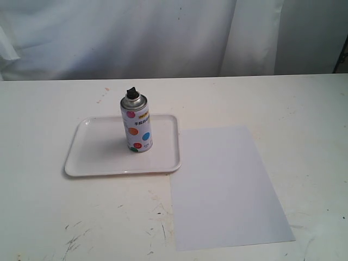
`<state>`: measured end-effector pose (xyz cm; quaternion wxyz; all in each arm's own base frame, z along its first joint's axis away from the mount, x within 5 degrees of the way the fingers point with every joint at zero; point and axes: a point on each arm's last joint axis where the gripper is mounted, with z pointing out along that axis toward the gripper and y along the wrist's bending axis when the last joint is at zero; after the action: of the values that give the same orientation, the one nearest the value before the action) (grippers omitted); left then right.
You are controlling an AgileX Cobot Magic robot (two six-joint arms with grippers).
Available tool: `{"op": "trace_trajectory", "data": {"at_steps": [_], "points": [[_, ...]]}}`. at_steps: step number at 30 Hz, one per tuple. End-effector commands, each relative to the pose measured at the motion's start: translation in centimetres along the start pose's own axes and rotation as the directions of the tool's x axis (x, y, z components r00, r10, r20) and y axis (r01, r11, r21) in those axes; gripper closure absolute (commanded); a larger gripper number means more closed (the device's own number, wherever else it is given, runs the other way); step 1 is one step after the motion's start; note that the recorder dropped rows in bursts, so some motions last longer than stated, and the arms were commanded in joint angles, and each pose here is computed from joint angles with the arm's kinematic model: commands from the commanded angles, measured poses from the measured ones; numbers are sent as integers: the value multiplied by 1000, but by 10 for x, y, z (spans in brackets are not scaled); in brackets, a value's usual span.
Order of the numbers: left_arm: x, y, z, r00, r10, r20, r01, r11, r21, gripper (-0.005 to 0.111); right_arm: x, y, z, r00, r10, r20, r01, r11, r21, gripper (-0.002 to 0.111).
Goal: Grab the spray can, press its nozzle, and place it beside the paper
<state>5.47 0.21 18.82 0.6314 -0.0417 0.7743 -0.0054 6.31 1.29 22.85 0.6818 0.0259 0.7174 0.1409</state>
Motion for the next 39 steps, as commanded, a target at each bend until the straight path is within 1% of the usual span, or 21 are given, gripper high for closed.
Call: {"op": "trace_trajectory", "data": {"at_steps": [1,7,17,25,26,30,33,39], "points": [[0,0,0,1000,-1,15,1,1000,-3,107,1,-1,0,1000,7,7,-7,1000,11,108],[0,0,0,1000,-1,15,1,1000,-3,107,2,3,0,1000,5,-9,-5,998,-55,108],[0,0,0,1000,-1,15,1,1000,-3,107,2,4,0,1000,3,-12,-3,998,-65,108],[0,0,0,1000,-1,15,1,1000,-3,107,2,2,0,984,-180,-5,179,983,-46,108],[0,0,0,1000,-1,15,1,1000,-3,107,2,1,0,979,-205,-7,205,978,-36,108],[0,0,0,1000,-1,15,1,1000,-3,107,3,-6,0,989,-142,-29,144,988,59,108],[0,0,0,1000,-1,15,1,1000,-3,107,5,-11,-1,989,-135,-54,140,982,124,108],[0,0,0,1000,-1,15,1,1000,-3,107,15,-14,-4,977,-150,-150,171,975,144,108]]}}
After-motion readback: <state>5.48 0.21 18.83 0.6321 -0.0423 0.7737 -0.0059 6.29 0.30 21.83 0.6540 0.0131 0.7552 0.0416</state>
